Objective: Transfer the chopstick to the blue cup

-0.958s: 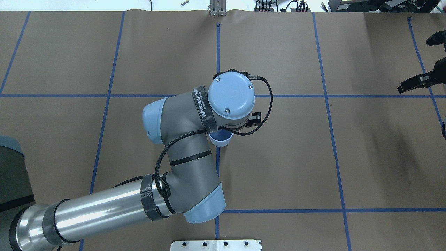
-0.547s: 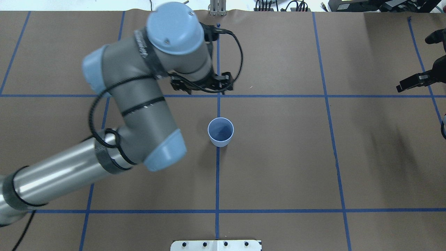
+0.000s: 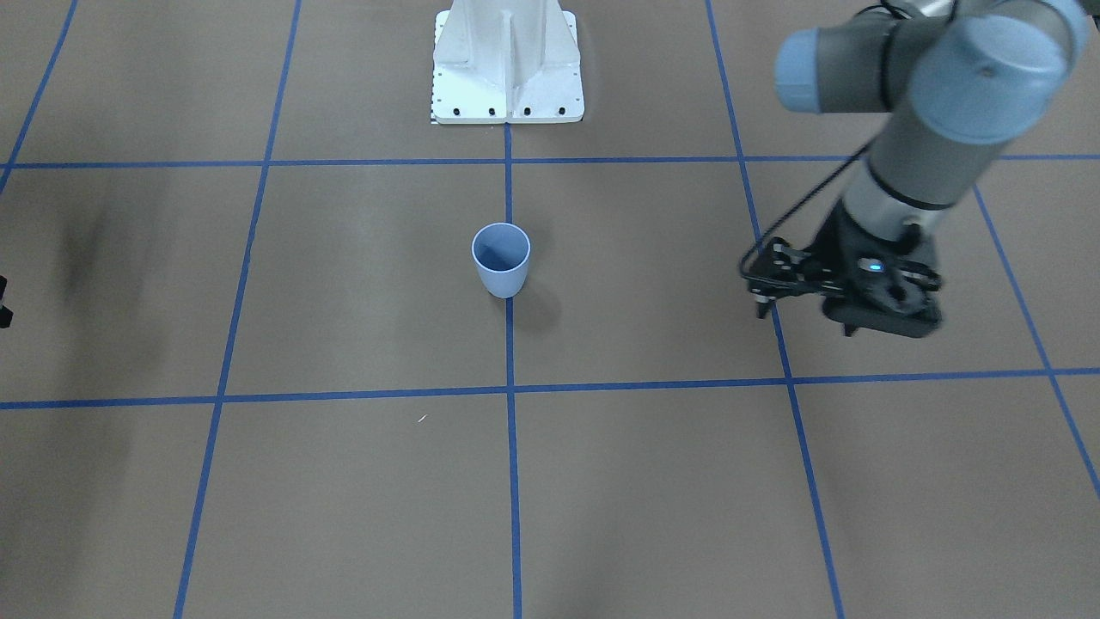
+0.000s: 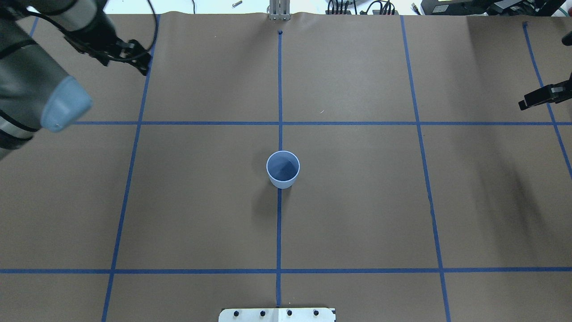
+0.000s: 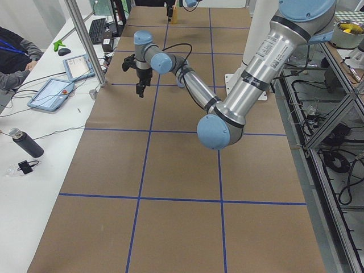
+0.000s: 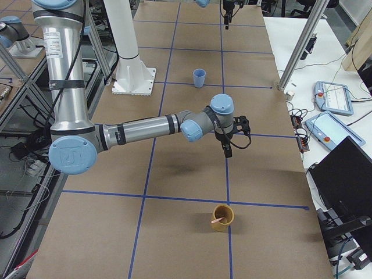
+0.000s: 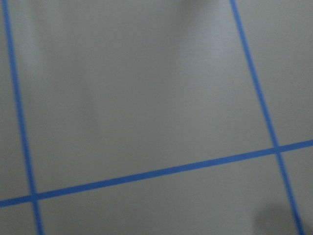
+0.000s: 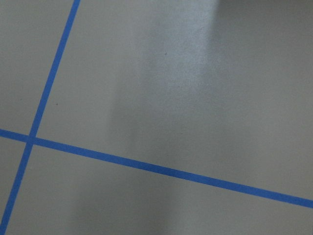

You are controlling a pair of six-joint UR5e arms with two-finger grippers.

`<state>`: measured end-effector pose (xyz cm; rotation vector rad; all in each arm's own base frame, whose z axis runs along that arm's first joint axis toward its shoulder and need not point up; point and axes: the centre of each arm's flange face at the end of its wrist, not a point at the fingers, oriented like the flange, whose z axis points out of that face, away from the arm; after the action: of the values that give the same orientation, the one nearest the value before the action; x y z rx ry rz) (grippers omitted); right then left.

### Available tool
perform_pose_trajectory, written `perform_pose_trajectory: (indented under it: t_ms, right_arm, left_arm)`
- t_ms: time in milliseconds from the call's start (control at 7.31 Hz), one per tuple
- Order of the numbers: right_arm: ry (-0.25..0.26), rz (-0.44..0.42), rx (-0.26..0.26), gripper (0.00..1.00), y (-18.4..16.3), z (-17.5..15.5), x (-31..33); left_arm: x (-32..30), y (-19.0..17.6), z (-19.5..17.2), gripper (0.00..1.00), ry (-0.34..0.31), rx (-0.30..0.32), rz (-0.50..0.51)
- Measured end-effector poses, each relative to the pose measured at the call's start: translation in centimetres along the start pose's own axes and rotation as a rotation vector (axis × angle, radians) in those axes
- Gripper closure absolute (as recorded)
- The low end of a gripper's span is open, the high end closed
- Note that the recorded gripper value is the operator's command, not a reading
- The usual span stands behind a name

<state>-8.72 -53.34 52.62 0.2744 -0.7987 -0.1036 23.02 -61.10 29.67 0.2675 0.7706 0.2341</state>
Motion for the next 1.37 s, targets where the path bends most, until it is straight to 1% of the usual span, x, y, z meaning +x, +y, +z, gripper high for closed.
perform_pose_trajectory:
  t_ms: [137, 274, 411, 547, 684, 821, 958, 1095, 1232, 1368]
  right_arm:
    - [-0.006, -0.004, 0.016, 0.00, 0.1, -1.5, 1.9]
    - [-0.008, -0.024, 0.030, 0.00, 0.7, -2.9, 4.0]
    - [0.001, -0.062, 0.037, 0.00, 1.8, -4.3, 6.7]
    - [0.024, -0.127, 0.027, 0.00, 2.9, -5.7, 9.6]
    - [0.053, -0.227, -0.002, 0.00, 3.4, -7.2, 12.3]
    - [0.087, -0.338, -0.046, 0.00, 3.4, -8.1, 14.3]
    - [0.117, -0.437, -0.096, 0.00, 3.2, -8.1, 15.9]
    - [0.124, -0.519, -0.146, 0.00, 3.0, -7.0, 17.8]
    - [0.111, -0.582, -0.192, 0.01, 2.5, -5.3, 19.9]
    - [0.098, -0.614, -0.237, 0.10, 2.5, -3.6, 21.8]
  left_arm:
    - [-7.4, 0.8, -0.5, 0.01, -0.028, -0.015, 0.044]
    - [-14.8, 2.1, -0.9, 0.01, -0.037, -0.039, 0.080]
    - [-22.8, 4.1, -1.5, 0.01, -0.032, -0.063, 0.115]
    - [-29.9, 6.8, -1.9, 0.01, -0.022, -0.080, 0.136]
    - [-36.0, 10.6, -2.0, 0.01, -0.012, -0.094, 0.137]
    - [-40.5, 14.9, -2.0, 0.01, -0.008, -0.100, 0.120]
    - [-43.4, 19.1, -1.4, 0.01, -0.010, -0.097, 0.111]
    - [-44.8, 21.9, -0.7, 0.01, -0.015, -0.087, 0.115]
    - [-45.3, 23.1, -0.4, 0.01, -0.021, -0.077, 0.121]
    - [-45.4, 23.5, -0.3, 0.01, -0.023, -0.073, 0.123]
